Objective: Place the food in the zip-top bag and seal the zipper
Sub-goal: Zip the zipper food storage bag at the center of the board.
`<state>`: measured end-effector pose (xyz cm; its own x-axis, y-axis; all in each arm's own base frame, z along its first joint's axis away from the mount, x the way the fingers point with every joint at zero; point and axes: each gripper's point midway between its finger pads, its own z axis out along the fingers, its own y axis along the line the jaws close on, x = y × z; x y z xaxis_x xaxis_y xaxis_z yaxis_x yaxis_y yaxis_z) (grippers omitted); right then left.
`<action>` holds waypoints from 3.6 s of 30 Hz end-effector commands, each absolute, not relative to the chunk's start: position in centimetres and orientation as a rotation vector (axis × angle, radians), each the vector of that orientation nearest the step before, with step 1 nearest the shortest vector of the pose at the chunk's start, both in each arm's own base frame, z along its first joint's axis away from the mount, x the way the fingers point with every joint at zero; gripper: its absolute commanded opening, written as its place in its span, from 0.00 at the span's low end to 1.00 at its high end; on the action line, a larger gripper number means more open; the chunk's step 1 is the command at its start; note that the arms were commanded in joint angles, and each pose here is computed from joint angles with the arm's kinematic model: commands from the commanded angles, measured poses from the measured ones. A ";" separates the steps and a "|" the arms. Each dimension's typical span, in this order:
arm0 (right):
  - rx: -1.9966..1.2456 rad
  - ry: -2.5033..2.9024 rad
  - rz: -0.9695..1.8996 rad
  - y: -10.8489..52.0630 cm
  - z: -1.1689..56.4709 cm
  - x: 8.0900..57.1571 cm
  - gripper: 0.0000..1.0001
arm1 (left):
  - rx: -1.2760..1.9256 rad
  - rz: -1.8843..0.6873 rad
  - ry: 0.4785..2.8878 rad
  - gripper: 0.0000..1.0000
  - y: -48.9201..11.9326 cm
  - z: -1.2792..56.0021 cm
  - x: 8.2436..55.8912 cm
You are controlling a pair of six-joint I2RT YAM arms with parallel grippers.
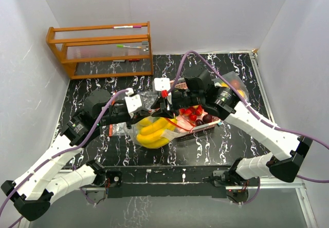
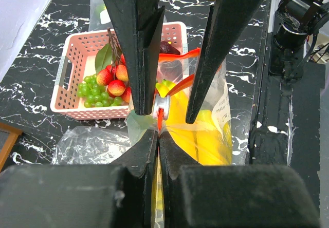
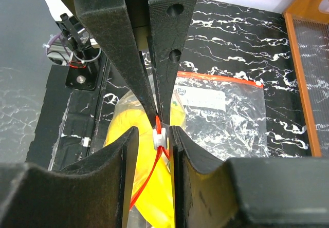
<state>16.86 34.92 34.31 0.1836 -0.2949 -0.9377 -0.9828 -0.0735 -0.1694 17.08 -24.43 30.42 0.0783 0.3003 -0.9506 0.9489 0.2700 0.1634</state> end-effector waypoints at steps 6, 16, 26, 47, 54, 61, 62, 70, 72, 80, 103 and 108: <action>-1.497 1.231 0.930 34.9 36.0 17.1 0.31 | 1.223 -0.756 1.345 0.00 -24.7 33.0 16.8; -1.466 1.319 0.887 35.0 34.8 18.4 0.15 | 1.220 -0.754 1.339 0.00 -24.6 33.2 16.7; -1.428 1.356 0.865 35.1 34.7 19.3 0.08 | 1.194 -0.732 1.360 0.00 -24.2 32.3 17.0; -1.439 1.328 0.902 35.2 35.5 18.5 0.08 | 1.337 -0.878 1.375 0.97 -25.8 30.3 15.3; -1.441 1.329 0.901 35.1 35.4 18.5 0.08 | 1.329 -0.886 1.335 0.86 -26.2 30.8 15.3; -1.441 1.330 0.899 35.2 35.3 18.6 0.08 | 1.261 -0.860 1.311 0.44 -25.9 31.4 15.8; -1.441 1.331 0.897 35.2 35.3 18.6 0.08 | 1.257 -0.858 1.318 0.34 -25.9 31.3 15.9; -1.431 1.332 0.890 35.1 35.5 18.8 0.08 | 1.234 -0.845 1.341 0.00 -25.7 31.1 16.3; -1.429 1.329 0.890 35.0 35.6 18.8 0.08 | 1.241 -0.848 1.343 0.00 -25.7 30.9 16.2; -1.420 1.367 0.850 34.3 35.0 19.3 0.08 | 1.222 -0.790 1.349 0.00 -25.3 32.5 17.0; -1.350 1.538 0.766 31.7 30.8 21.2 0.08 | 1.092 -0.556 1.297 0.00 -21.9 37.0 18.5; -1.325 1.567 0.755 30.9 29.9 21.6 0.08 | 1.071 -0.515 1.289 0.00 -21.2 38.0 18.6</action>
